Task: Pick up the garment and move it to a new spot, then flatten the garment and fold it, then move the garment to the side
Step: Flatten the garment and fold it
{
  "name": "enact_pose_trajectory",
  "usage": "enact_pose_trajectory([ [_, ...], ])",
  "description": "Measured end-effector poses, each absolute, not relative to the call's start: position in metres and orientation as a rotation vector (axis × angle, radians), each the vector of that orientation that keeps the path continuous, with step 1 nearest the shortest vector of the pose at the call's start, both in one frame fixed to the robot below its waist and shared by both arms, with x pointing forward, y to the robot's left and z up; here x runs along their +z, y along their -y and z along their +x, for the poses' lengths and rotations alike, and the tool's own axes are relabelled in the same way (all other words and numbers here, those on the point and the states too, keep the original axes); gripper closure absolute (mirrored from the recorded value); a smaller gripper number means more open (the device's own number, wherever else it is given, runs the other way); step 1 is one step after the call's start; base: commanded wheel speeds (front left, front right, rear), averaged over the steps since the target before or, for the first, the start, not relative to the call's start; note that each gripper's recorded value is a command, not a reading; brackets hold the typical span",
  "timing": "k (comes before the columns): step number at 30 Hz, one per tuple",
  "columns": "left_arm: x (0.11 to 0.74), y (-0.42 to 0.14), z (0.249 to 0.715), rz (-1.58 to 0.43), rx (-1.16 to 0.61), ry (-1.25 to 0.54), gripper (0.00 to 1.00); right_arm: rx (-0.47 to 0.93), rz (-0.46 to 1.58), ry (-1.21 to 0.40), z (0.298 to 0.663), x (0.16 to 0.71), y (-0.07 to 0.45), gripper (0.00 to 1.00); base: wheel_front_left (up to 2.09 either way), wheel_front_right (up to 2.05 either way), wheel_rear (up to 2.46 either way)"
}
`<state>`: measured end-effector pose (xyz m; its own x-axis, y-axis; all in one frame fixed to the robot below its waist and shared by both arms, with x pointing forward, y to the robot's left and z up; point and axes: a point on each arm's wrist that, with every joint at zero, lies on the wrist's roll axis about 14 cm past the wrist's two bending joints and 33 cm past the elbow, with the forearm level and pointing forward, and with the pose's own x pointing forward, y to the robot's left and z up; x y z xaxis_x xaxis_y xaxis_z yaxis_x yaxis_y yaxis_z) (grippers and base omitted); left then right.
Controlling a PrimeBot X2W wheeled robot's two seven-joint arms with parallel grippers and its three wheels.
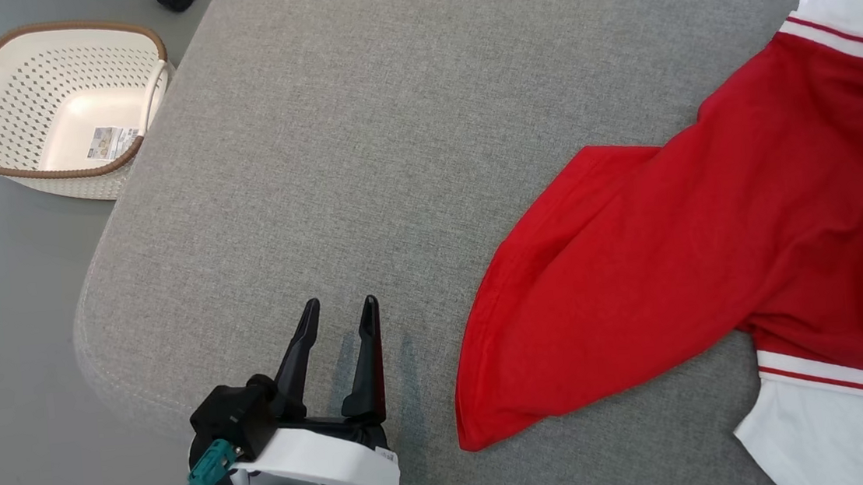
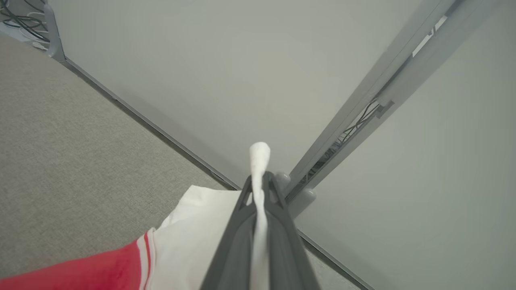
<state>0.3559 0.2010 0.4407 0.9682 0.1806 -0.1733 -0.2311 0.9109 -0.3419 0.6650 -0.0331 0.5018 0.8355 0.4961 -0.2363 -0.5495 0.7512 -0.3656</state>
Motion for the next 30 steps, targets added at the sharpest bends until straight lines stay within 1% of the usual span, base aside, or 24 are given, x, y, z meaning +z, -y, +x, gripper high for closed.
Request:
enact_pose_trajectory([
  [1, 0.440, -0.201, 0.356, -0.370, 0.214, -0.140, 0.00, 0.566, -0.441, -0.161, 0.665, 0.494, 0.036, 1.00, 0.00, 0.00, 0.00],
  [2, 0.440, -0.201, 0.356, -0.370, 0.214, -0.142, 0.00, 0.562, -0.445, -0.189, 0.664, 0.486, 0.039, 0.76, 0.00, 0.00, 0.00],
  [3, 0.439, -0.201, 0.356, -0.370, 0.215, -0.145, 0.00, 0.556, -0.444, -0.211, 0.663, 0.480, 0.041, 0.00, 0.00, 0.00, 0.00],
  [5, 0.437, -0.201, 0.357, -0.371, 0.217, -0.151, 0.00, 0.541, -0.440, -0.245, 0.664, 0.472, 0.047, 0.00, 0.00, 0.00, 0.00],
  [12, 0.436, -0.197, 0.361, -0.371, 0.202, -0.156, 0.00, 0.514, -0.424, -0.250, 0.664, 0.474, 0.059, 0.00, 0.00, 0.00, 0.00],
  [18, 0.446, -0.193, 0.367, -0.362, 0.171, -0.120, 0.00, 0.495, -0.364, -0.151, 0.657, 0.514, 0.059, 0.00, 0.00, 0.00, 0.00],
  [23, 0.456, -0.188, 0.372, -0.356, 0.142, -0.087, 0.00, 0.507, -0.308, -0.066, 0.641, 0.545, 0.054, 0.00, 0.00, 0.00, 0.00],
  [30, 0.468, -0.177, 0.371, -0.357, 0.095, -0.052, 0.00, 0.462, -0.172, 0.064, 0.616, 0.602, 0.082, 0.00, 0.00, 0.00, 0.00],
])
